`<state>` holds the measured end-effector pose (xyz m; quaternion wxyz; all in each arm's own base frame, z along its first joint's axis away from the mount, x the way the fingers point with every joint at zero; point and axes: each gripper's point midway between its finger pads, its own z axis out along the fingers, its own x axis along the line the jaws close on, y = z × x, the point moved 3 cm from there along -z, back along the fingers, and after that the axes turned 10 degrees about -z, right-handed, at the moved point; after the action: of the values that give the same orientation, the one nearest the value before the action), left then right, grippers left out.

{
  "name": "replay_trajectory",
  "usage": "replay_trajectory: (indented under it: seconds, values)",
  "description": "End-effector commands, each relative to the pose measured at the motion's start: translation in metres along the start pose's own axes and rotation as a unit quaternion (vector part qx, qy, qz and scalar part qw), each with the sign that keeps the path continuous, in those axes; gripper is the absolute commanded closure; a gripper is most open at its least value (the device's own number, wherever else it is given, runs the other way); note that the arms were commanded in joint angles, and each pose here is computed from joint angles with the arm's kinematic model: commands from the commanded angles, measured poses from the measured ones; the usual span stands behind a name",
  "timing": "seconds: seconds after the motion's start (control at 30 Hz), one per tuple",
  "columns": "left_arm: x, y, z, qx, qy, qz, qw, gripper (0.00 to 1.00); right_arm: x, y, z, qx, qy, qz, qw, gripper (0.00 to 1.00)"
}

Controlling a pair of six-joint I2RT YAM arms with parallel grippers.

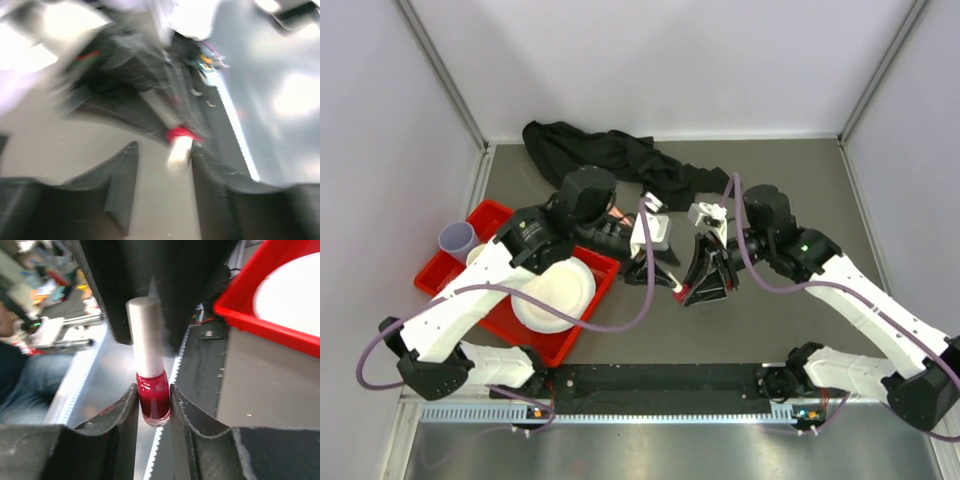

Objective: Paint the nails

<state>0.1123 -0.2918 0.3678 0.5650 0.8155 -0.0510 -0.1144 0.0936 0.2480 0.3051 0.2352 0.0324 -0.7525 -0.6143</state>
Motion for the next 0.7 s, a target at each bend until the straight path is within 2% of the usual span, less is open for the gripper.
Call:
replay_trajectory:
  seconds: [0.0, 0.03, 0.1, 0.17, 0.2, 0.3, 0.47, 0.57, 0.67]
  values:
    - [0.034, 0.051, -0.041, -0.125, 0.161, 0.022, 0.979, 0.42, -0.005, 0.02, -0.005, -0.013, -0.098, -0.071, 0.993, 1.0]
    - [0.029, 0.059, -0.056, -0.154, 0.187, 0.027, 0.97, 0.33, -0.007, 0.019, -0.006, -0.016, -0.117, -0.072, 0.99, 1.0]
    - [0.039, 0.064, -0.065, -0.197, 0.238, -0.002, 0.951, 0.26, -0.015, 0.026, -0.013, -0.029, -0.172, -0.091, 0.98, 1.0]
    - [0.036, 0.068, -0.071, -0.227, 0.25, -0.031, 0.941, 0.22, -0.022, 0.026, -0.016, -0.036, -0.204, -0.085, 0.975, 1.0]
    - [0.042, 0.069, -0.076, -0.236, 0.273, -0.042, 0.931, 0.22, -0.028, 0.032, -0.021, -0.047, -0.237, -0.086, 0.966, 1.0]
    - [0.046, 0.076, -0.077, -0.284, 0.278, -0.11, 0.911, 0.23, -0.038, 0.036, -0.028, -0.063, -0.285, -0.09, 0.952, 1.0]
    - [0.052, 0.076, -0.064, -0.33, 0.245, -0.193, 0.891, 0.27, -0.045, 0.056, -0.046, -0.106, -0.364, -0.089, 0.921, 1.0]
    - [0.059, 0.076, -0.055, -0.341, 0.226, -0.211, 0.888, 0.29, -0.039, 0.072, -0.052, -0.135, -0.377, -0.099, 0.911, 1.0]
    - [0.061, 0.08, -0.047, -0.348, 0.199, -0.222, 0.889, 0.32, -0.027, 0.083, -0.049, -0.154, -0.355, -0.106, 0.916, 1.0]
